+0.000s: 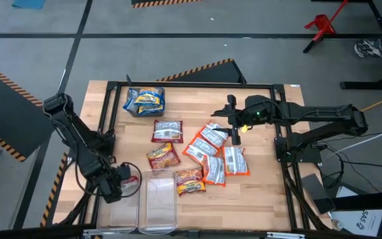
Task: Sort Maruchan noodles
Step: Put the red noodle pack into the left transparent bin
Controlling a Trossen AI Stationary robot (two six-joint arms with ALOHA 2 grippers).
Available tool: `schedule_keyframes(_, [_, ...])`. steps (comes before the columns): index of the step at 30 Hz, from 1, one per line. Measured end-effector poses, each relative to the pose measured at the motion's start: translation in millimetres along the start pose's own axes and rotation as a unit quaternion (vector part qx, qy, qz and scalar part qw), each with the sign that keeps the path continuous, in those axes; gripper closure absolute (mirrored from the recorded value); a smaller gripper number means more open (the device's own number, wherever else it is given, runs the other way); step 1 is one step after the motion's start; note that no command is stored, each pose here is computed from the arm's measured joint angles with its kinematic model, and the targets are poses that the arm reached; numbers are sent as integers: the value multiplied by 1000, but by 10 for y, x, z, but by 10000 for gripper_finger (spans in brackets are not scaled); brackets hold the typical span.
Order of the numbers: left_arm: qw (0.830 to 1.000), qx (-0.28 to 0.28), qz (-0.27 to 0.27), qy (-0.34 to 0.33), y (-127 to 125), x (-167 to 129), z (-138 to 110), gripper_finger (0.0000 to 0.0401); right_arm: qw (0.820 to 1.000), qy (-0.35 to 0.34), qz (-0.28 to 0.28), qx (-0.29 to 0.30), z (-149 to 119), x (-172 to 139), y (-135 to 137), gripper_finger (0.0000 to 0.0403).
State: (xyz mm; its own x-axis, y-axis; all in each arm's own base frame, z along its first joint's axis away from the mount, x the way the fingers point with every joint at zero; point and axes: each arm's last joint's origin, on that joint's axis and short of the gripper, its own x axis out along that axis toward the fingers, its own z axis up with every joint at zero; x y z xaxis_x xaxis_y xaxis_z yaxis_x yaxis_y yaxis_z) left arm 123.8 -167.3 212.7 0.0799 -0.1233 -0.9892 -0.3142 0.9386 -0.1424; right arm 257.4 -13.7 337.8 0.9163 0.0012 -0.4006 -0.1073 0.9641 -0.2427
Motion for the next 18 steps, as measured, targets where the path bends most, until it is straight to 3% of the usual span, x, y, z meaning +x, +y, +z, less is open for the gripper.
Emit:
schedule_keyframes(4, [1000,26,-5,4,1,0,22,313,1000,0,0,0,0,0,0,171])
schedule_keyframes(10, [995,65,-55,49,-46,-5,54,313,1000,-1,4,0,0,-1,3,171])
schedule_keyframes(18, [997,67,-29,23,-13,-2,64,303,1000,-2,20,0,-4,-1,13,171])
